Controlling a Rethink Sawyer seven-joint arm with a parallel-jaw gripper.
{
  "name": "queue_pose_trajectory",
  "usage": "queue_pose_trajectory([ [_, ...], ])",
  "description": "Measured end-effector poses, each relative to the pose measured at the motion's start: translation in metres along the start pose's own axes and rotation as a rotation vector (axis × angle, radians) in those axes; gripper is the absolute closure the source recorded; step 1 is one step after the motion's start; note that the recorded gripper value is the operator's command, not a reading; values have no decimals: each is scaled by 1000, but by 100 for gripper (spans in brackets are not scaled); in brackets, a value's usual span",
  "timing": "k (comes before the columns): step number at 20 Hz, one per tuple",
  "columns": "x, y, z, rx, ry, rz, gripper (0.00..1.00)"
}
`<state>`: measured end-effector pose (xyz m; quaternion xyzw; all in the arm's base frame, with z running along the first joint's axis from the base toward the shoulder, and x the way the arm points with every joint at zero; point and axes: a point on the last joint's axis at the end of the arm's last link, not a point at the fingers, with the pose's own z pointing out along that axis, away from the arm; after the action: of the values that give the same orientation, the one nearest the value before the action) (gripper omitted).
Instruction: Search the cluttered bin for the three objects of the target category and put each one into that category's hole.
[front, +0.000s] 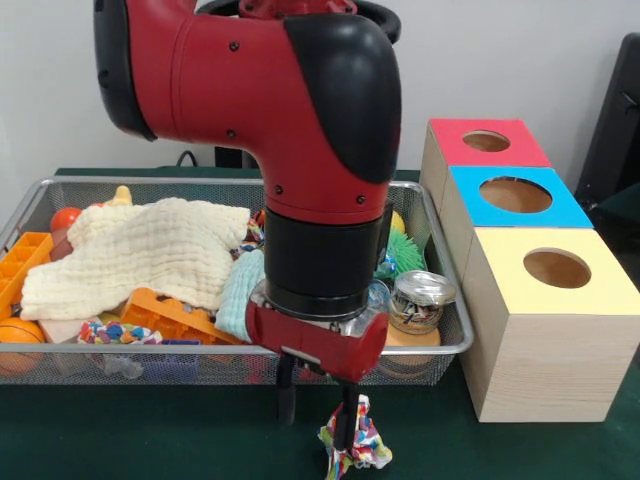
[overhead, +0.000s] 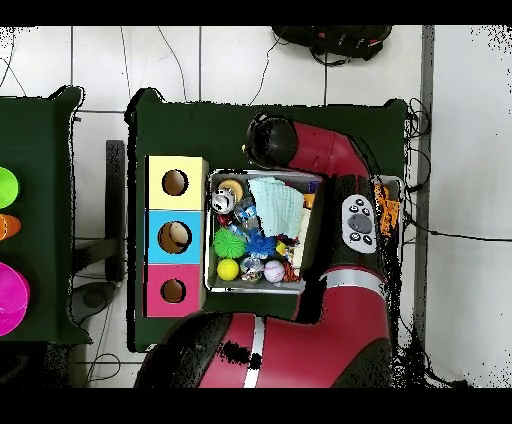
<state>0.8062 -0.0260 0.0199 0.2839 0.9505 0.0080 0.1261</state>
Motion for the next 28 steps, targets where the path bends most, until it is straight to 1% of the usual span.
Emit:
queue_pose_trajectory([
  [3,5,5,0,1,3,-9,0],
  [7,19,24,-2,0,6,-40,0],
  [9,22,29,-3,-2,7,-47,0],
  [13,36,43,-3,-5,16,-70,0],
  [16,41,46,-2,-5,20,-75,0],
  [19,42,43,0,-4,24,-71,0],
  [20,42,42,0,-4,25,-70,100],
  [23,42,34,3,-12,28,-54,100],
  [24,41,27,6,-17,30,-40,100],
  [28,39,13,10,-26,33,-14,100],
])
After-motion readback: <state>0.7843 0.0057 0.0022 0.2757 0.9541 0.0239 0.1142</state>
